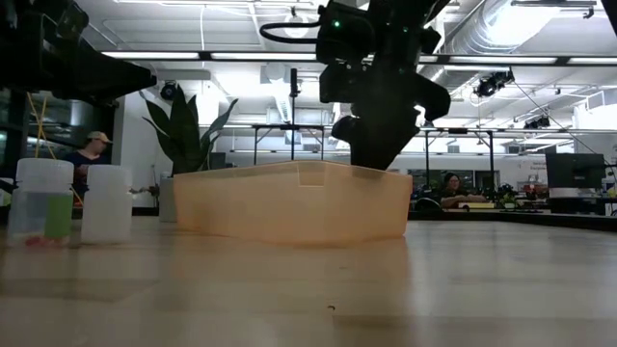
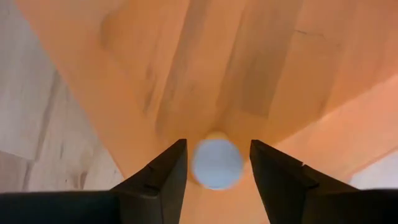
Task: Pick and place pill bottles into a basket
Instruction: Put the yellow bottle into the orange container, then put the top transparent bottle into the orange container, then put the transparent bottle into the orange container
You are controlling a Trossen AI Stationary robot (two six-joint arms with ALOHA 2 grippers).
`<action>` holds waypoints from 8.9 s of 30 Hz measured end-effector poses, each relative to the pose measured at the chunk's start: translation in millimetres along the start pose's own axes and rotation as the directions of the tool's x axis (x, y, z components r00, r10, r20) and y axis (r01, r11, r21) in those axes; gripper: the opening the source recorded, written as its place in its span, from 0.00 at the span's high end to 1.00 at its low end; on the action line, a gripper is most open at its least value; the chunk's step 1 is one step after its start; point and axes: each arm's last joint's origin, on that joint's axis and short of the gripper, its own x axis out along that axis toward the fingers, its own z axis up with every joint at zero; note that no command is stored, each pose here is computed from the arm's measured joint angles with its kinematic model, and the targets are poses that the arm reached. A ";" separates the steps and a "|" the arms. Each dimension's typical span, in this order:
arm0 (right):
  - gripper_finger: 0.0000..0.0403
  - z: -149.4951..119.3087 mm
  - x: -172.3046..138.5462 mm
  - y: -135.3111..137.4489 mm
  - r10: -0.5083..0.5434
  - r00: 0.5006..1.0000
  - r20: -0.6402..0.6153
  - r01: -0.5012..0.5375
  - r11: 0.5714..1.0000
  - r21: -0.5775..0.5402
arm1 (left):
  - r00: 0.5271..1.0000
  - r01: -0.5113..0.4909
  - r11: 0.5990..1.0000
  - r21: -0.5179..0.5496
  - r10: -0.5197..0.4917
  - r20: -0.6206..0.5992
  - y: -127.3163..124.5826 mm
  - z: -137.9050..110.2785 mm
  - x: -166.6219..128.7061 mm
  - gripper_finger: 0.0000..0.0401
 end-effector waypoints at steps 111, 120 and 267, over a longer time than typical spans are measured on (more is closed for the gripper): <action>0.68 -232.0 -64.5 96.1 -0.325 0.305 0.895 0.380 0.904 0.198 | 0.180 -0.335 0.914 -0.228 -0.175 -0.968 -108.7 99.5 159.4 0.30; 0.68 -232.1 -65.5 94.8 -0.370 0.292 0.882 0.410 0.881 0.235 | 0.045 -0.499 0.858 -0.121 -0.114 -0.993 -116.8 72.7 166.0 0.30; 0.68 -233.6 -62.0 93.9 -0.395 0.322 0.860 0.418 0.875 0.245 | -0.307 -0.330 0.941 0.077 -0.030 -0.951 -160.8 71.9 224.3 0.30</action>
